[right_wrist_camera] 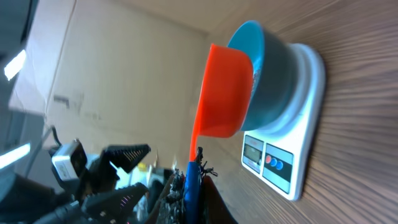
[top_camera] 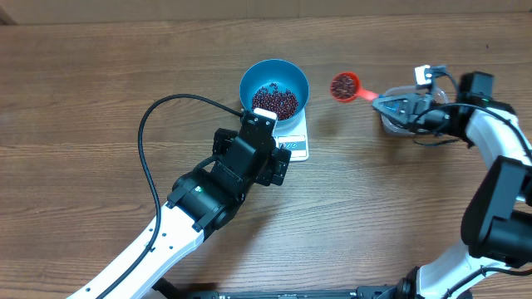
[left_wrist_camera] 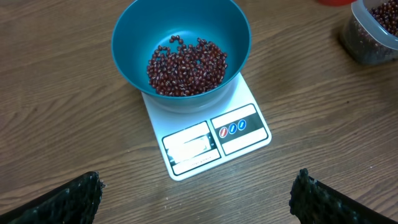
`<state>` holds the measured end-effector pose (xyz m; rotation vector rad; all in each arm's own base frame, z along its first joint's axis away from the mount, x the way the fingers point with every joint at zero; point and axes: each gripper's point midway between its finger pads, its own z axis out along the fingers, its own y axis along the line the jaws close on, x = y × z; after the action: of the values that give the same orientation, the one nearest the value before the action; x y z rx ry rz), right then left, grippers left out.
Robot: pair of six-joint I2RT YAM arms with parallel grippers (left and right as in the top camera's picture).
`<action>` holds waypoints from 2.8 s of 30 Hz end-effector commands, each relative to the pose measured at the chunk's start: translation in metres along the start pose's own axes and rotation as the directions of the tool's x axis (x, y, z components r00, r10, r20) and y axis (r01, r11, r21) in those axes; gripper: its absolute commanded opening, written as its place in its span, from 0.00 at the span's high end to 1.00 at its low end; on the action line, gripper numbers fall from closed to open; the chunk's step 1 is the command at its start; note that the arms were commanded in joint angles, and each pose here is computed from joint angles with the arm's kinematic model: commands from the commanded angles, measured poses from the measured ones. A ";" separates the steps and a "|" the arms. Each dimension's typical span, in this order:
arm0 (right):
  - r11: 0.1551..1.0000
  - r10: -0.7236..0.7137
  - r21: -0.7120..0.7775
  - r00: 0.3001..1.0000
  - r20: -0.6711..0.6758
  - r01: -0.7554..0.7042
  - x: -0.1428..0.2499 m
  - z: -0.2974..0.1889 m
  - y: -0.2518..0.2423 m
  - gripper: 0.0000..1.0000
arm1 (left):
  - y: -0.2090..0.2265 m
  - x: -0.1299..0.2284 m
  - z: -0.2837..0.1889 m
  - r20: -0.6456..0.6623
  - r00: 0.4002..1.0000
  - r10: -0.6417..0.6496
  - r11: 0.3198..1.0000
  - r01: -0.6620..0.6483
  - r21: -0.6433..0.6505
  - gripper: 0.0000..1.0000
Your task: Scoop item into bowl and weigh 150g on scale
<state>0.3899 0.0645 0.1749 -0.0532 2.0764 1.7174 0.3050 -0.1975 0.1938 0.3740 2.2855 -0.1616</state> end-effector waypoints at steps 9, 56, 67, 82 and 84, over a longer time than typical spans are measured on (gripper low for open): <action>0.998 -0.034 -0.051 0.990 -0.137 0.027 0.005 0.075 0.021 0.96 | 0.002 0.004 0.004 -0.009 1.000 -0.009 1.000 0.009 -0.016 0.01; 0.278 -0.928 0.043 0.280 -0.245 0.960 -0.012 0.142 -0.005 0.96 | 0.002 0.004 0.004 -0.009 1.000 -0.009 1.000 0.009 -0.016 0.00; 0.019 -0.956 0.019 0.024 -0.294 1.000 -0.019 0.140 -0.013 0.96 | 0.002 0.004 0.004 -0.009 1.000 -0.009 1.000 0.009 -0.016 0.01; -0.115 -0.939 0.045 -0.094 -0.332 0.992 -0.034 0.138 -0.015 0.96 | 0.002 0.004 0.004 -0.009 1.000 -0.009 1.000 0.009 -0.016 0.01; -0.120 -0.939 0.047 -0.098 -0.329 0.992 -0.035 0.138 -0.015 0.96 | 0.002 0.004 0.004 -0.009 1.000 -0.009 1.000 0.009 -0.016 0.00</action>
<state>0.4682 0.1834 0.1577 -1.3966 1.4153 0.3458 0.3050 -0.1975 0.1938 0.3740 2.2855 -0.1616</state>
